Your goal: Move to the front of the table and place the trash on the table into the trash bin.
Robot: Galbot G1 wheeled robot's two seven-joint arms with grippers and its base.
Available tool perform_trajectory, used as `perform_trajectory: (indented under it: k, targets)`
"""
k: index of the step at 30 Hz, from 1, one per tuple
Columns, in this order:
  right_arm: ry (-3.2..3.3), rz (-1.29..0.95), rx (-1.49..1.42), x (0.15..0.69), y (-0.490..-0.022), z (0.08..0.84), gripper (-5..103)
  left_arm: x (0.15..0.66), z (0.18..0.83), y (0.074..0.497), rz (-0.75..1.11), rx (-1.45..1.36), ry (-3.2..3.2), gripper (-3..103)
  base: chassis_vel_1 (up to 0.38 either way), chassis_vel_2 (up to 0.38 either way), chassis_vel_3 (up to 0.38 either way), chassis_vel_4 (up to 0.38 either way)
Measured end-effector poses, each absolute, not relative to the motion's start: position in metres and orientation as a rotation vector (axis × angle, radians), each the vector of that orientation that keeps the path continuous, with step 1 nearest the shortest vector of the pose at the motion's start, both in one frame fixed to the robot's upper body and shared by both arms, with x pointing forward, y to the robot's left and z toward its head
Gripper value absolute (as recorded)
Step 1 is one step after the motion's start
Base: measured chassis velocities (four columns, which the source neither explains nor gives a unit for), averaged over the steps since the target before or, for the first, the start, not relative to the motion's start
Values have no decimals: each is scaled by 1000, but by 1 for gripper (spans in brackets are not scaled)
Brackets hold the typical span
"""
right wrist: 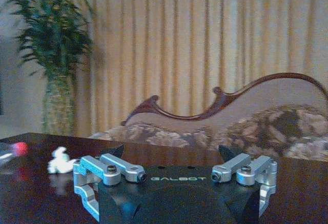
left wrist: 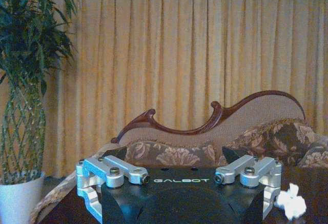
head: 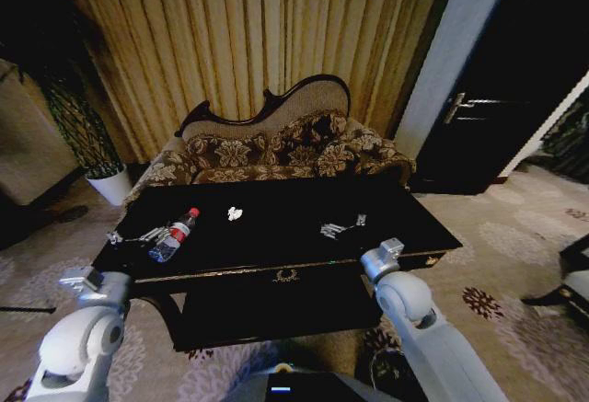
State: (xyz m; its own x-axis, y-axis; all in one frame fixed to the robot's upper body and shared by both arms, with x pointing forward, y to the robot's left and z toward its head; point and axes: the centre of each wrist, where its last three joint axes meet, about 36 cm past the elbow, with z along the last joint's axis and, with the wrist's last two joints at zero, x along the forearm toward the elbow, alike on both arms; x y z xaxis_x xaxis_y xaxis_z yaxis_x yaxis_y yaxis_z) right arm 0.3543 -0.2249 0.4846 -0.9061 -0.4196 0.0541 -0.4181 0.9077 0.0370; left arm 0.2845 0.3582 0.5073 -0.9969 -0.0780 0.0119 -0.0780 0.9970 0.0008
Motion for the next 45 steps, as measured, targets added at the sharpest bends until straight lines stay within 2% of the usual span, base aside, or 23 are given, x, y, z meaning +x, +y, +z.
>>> perform_trajectory:
  k: [13, 31, 45]
  targets:
    - [-2942, -40, 825, 367, -193, 484, 100, 259, 509, 366, -50, 258, -3147, 100, 0, 0, 0, 0]
    - [-2840, 25, 1093, 447, -134, 497, 100, 255, 514, 355, -47, 337, -3182, 100, 0, 0, 0, 0]
    - [-2721, 59, 1212, 467, -80, 476, 100, 248, 523, 351, -90, 353, -3175, 100, 0, 0, 0, 0]
